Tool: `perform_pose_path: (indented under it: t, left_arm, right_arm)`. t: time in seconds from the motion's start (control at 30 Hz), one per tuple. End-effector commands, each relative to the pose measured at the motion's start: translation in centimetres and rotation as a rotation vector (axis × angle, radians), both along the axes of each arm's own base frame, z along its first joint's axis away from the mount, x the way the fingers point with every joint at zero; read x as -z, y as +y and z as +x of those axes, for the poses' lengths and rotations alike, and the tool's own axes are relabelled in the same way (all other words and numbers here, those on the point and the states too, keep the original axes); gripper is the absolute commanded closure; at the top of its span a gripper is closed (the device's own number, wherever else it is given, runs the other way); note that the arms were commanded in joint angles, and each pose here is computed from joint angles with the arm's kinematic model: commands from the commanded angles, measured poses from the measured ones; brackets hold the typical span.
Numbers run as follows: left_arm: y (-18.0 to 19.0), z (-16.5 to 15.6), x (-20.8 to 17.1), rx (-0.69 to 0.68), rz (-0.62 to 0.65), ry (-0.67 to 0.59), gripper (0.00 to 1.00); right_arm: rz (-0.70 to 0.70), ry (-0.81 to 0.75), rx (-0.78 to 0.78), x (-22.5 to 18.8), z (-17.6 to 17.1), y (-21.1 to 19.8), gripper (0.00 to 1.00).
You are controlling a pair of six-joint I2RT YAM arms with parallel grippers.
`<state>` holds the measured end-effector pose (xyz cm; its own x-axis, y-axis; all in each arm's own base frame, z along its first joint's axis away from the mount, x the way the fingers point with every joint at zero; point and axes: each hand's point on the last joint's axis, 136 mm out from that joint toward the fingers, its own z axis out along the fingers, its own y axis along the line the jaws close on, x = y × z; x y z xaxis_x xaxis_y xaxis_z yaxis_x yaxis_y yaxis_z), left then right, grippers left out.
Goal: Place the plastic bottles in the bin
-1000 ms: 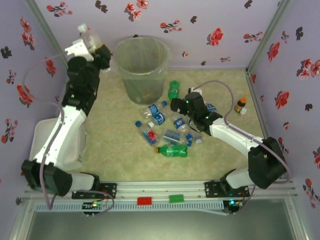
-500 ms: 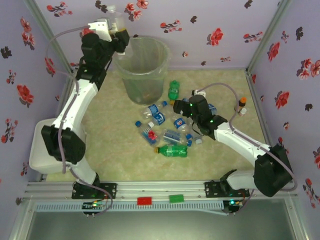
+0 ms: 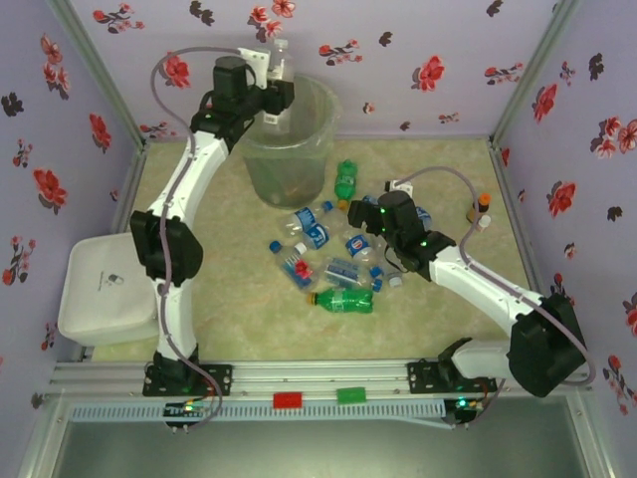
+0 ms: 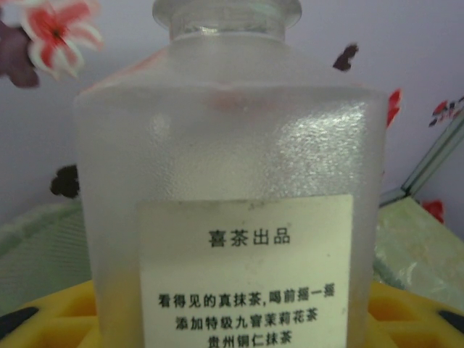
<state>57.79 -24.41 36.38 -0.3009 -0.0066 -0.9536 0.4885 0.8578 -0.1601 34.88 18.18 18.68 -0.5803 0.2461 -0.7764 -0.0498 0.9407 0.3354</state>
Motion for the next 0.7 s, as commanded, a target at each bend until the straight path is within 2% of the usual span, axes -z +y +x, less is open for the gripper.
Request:
perform_pose_path:
  t: [0.0,0.13,0.3,0.43,0.67]
  left_arm:
    - [-0.4,0.3,2.3,0.019,0.067,0.049,0.57]
    - [-0.6,0.7,3.5,0.015,0.083,0.073,0.46]
    - [-0.5,0.5,2.3,0.007,0.065,0.054,0.19]
    - [-0.7,-0.3,0.2,0.011,0.048,0.016,0.12]
    - [-0.2,-3.9,-6.0,0.008,-0.034,-0.127,0.08]
  right_arm:
    - [-0.029,-0.009,0.023,-0.2,-0.5,-0.9,0.0]
    - [-0.045,-0.012,0.039,-0.3,-0.6,-1.5,0.0]
    - [-0.066,-0.017,0.07,-0.6,-0.5,-2.2,0.0]
    - [-0.099,-0.011,0.082,-0.5,-0.3,-2.7,0.0]
    - [-0.215,0.01,0.104,-0.9,0.2,-5.2,0.0]
